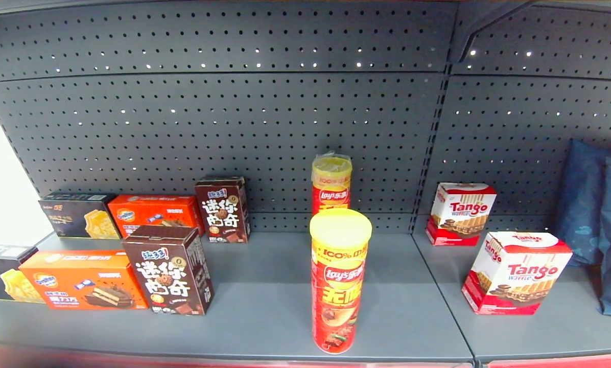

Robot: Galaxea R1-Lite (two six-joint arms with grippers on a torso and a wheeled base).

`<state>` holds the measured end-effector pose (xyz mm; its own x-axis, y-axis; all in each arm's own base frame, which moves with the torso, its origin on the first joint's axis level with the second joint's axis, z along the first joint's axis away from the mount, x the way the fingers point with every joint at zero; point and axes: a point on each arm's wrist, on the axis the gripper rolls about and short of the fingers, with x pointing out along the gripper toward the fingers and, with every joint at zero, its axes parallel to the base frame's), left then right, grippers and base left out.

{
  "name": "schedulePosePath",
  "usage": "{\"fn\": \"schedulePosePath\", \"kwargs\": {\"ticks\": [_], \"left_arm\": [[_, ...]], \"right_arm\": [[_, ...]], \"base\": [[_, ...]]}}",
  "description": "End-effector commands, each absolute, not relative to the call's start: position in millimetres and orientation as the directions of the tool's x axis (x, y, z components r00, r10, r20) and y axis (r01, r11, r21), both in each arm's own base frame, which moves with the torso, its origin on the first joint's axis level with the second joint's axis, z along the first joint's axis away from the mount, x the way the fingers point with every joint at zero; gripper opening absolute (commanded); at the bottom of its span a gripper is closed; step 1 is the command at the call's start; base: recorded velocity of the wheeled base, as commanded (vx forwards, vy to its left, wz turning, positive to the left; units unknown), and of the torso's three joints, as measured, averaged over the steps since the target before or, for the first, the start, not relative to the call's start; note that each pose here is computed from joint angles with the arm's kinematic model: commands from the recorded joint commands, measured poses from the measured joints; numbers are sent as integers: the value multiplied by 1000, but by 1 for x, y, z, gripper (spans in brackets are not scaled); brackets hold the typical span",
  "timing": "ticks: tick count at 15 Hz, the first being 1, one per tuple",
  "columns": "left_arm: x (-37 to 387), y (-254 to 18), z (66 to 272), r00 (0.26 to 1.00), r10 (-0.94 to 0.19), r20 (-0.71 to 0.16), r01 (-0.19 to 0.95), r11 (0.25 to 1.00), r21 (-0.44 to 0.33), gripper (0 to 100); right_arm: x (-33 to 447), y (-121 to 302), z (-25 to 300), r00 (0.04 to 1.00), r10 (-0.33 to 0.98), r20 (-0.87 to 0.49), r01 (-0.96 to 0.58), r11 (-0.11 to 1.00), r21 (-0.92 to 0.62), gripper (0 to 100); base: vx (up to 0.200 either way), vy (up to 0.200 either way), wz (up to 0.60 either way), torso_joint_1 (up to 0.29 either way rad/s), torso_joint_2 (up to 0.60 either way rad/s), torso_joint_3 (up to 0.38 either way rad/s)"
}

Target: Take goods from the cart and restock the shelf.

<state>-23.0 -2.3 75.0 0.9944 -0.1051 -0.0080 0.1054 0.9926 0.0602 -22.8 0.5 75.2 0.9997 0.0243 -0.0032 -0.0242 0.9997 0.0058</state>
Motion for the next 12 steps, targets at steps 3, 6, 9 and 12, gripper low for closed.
{"fn": "schedulePosePath", "kwargs": {"ticks": [3, 6, 9, 12], "left_arm": [[-23, -2, 75, 994, -106, -8, 106, 993, 61, 100], [-23, -2, 75, 995, -104, -8, 104, 993, 61, 100], [-23, -2, 75, 994, -106, -8, 106, 993, 61, 100], [-23, -2, 75, 995, -104, -8, 104, 993, 61, 100]], "right_arm": [[-23, 1, 75, 1000, 25, -3, -25, 1000, 6, 100], [-23, 1, 75, 1000, 25, -3, -25, 1000, 6, 100], [-23, 1, 75, 1000, 25, -3, -25, 1000, 6, 100], [-23, 1, 75, 1000, 25, -3, -25, 1000, 6, 100]], "base": [[0, 0, 0, 0, 0, 0], [0, 0, 0, 0, 0, 0], [0, 0, 0, 0, 0, 0], [0, 0, 0, 0, 0, 0]]}}
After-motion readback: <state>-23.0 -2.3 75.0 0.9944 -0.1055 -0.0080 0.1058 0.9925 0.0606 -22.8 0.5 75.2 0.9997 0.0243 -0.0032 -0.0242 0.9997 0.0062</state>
